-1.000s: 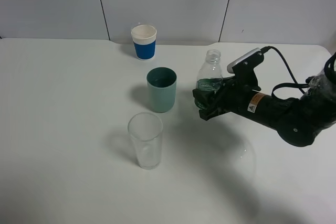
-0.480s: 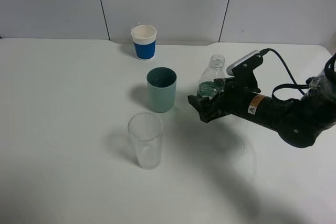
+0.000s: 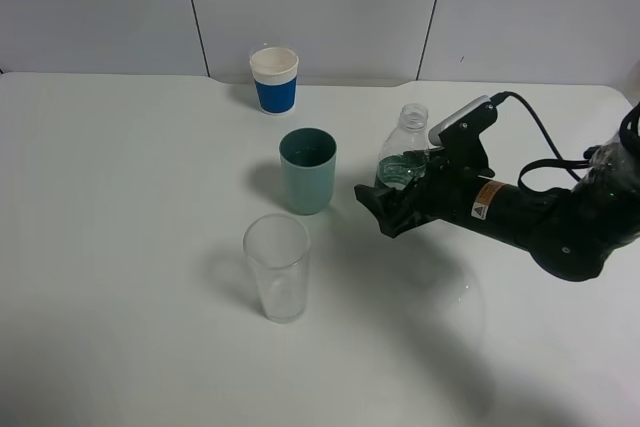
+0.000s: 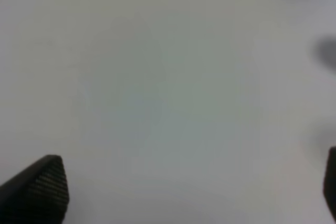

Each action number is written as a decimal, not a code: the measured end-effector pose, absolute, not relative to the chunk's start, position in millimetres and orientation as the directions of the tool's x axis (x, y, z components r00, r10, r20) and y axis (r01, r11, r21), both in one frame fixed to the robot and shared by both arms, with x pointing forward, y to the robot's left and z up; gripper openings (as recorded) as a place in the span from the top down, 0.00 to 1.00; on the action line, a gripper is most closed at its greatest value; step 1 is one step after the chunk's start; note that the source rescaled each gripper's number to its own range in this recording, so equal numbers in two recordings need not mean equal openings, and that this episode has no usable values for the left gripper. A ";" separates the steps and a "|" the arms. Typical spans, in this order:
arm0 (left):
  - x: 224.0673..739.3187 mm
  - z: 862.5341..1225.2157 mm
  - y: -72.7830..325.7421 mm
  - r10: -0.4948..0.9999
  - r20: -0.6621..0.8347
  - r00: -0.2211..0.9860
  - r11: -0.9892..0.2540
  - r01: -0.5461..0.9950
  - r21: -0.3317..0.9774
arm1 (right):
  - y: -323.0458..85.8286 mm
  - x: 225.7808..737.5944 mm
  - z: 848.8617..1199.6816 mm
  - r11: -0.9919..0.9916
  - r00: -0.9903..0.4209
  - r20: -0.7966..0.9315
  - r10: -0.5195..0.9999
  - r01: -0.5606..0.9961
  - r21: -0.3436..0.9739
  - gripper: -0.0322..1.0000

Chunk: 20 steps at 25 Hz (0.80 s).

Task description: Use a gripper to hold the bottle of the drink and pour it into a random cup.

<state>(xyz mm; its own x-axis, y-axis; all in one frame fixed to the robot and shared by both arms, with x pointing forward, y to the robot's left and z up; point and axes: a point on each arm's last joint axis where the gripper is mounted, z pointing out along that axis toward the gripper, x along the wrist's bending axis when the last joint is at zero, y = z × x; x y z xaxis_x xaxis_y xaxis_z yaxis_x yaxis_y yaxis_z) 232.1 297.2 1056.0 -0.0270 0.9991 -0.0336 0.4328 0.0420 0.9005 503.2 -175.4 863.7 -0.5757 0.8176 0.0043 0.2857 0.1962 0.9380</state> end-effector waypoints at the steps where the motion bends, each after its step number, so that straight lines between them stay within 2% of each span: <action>1: 232.1 1056.0 297.2 0.999 -0.034 -0.027 0.042 0.433 0.901 | -175.7 502.1 865.6 0.196 -0.576 0.003 0.817 0.282 0.939 0.21; 12: 232.1 1056.0 297.2 0.999 -0.034 -0.027 0.042 0.433 0.901 | -188.4 476.3 900.4 0.163 -0.549 -0.009 0.836 0.233 0.959 0.21; 20: 232.1 1056.0 297.2 0.999 -0.034 -0.027 0.042 0.433 0.901 | -193.8 467.0 950.5 0.142 -0.533 -0.057 0.844 0.119 0.983 0.21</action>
